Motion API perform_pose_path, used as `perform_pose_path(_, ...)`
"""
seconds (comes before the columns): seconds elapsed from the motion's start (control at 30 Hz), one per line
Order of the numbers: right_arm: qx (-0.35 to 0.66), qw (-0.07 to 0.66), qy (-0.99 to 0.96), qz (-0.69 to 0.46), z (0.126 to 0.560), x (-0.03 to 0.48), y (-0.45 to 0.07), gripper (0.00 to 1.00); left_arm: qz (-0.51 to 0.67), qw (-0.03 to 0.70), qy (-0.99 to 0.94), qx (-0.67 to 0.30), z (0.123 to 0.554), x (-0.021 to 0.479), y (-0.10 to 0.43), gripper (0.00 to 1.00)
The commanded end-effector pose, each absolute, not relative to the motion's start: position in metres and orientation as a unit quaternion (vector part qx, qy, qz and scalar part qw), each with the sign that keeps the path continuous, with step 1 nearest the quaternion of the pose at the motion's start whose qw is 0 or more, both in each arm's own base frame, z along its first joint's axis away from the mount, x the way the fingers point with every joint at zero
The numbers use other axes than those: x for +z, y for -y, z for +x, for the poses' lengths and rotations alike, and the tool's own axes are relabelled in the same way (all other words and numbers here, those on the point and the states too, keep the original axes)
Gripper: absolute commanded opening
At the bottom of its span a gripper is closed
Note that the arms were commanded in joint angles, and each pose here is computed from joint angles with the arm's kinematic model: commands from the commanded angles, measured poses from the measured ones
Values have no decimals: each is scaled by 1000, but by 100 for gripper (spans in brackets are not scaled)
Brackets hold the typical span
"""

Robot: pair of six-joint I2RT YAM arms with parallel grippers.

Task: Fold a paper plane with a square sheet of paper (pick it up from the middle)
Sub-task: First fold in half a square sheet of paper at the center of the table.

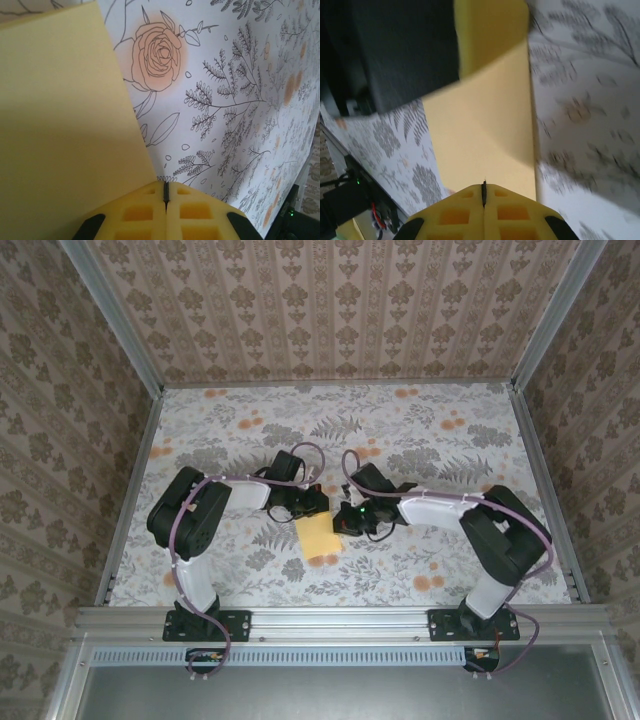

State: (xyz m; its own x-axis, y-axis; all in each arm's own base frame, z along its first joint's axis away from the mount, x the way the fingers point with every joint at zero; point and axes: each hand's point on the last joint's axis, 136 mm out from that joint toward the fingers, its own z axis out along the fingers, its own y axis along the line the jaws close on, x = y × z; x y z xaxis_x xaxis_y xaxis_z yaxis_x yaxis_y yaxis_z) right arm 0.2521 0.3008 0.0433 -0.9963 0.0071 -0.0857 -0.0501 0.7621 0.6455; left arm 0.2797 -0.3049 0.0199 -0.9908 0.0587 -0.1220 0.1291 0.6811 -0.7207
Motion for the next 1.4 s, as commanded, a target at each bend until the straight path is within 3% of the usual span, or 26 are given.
perform_pose_path(0.0, 336, 42, -941, -16, 262, 29, -305, 0, 50, 19, -941, -335, 268, -4, 283, 0)
perform_pose_path(0.57, 273, -26, -961, -32, 230, -16, -278, 0, 169, 83, -908, -374, 292, 22, 306, 0)
perform_pose_path(0.83, 266, -40, -963, -30, 222, -19, -273, 0, 157, 74, -921, -348, 305, 3, 294, 0)
perform_pose_path(1.37, 247, -70, -966, -21, 196, -31, -253, 0, 139, 98, -927, -333, 356, 15, 270, 0)
